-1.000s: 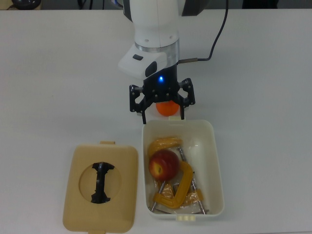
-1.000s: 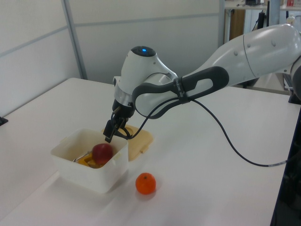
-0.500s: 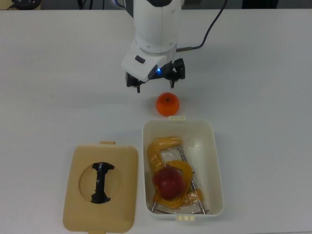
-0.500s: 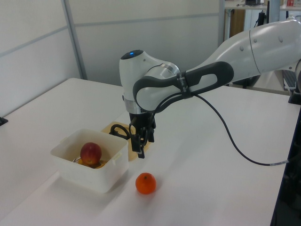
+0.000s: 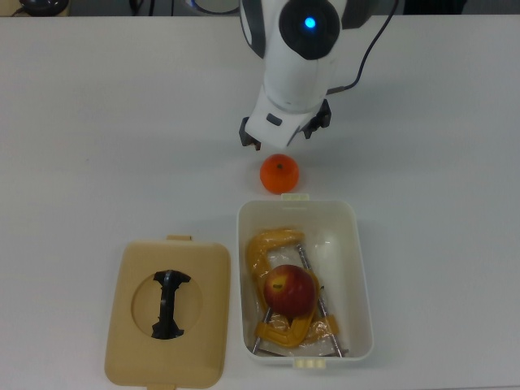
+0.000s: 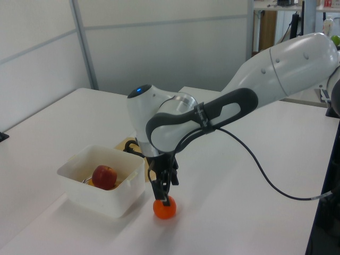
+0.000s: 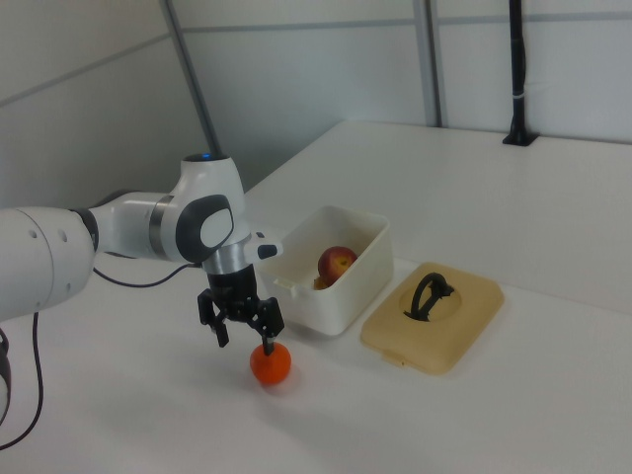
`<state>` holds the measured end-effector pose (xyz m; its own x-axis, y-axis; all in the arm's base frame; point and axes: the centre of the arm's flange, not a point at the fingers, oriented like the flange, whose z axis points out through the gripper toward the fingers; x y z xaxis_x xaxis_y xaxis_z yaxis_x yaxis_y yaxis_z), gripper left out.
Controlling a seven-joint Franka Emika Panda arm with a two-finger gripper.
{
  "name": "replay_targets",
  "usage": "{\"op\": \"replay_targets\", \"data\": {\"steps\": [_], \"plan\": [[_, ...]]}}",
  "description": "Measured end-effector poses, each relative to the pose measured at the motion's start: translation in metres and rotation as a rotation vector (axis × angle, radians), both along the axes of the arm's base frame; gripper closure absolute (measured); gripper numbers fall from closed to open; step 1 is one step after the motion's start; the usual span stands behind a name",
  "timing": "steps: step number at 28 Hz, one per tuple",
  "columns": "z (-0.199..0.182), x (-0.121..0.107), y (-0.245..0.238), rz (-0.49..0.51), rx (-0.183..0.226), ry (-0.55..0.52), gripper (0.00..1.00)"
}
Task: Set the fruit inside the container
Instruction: 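Move the gripper to the orange tangerine and grasp it, then lift the tangerine and carry it into the white box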
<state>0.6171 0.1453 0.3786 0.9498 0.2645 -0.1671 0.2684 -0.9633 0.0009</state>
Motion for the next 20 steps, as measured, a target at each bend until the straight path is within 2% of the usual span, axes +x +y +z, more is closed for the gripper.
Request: {"op": "replay_targets", "data": {"steps": [9, 20], "plan": [[-0.028, 0.001, 0.009, 0.086, -0.104, 0.008, 0.00], [-0.048, 0.016, 0.010, 0.091, -0.121, -0.071, 0.00]]}}
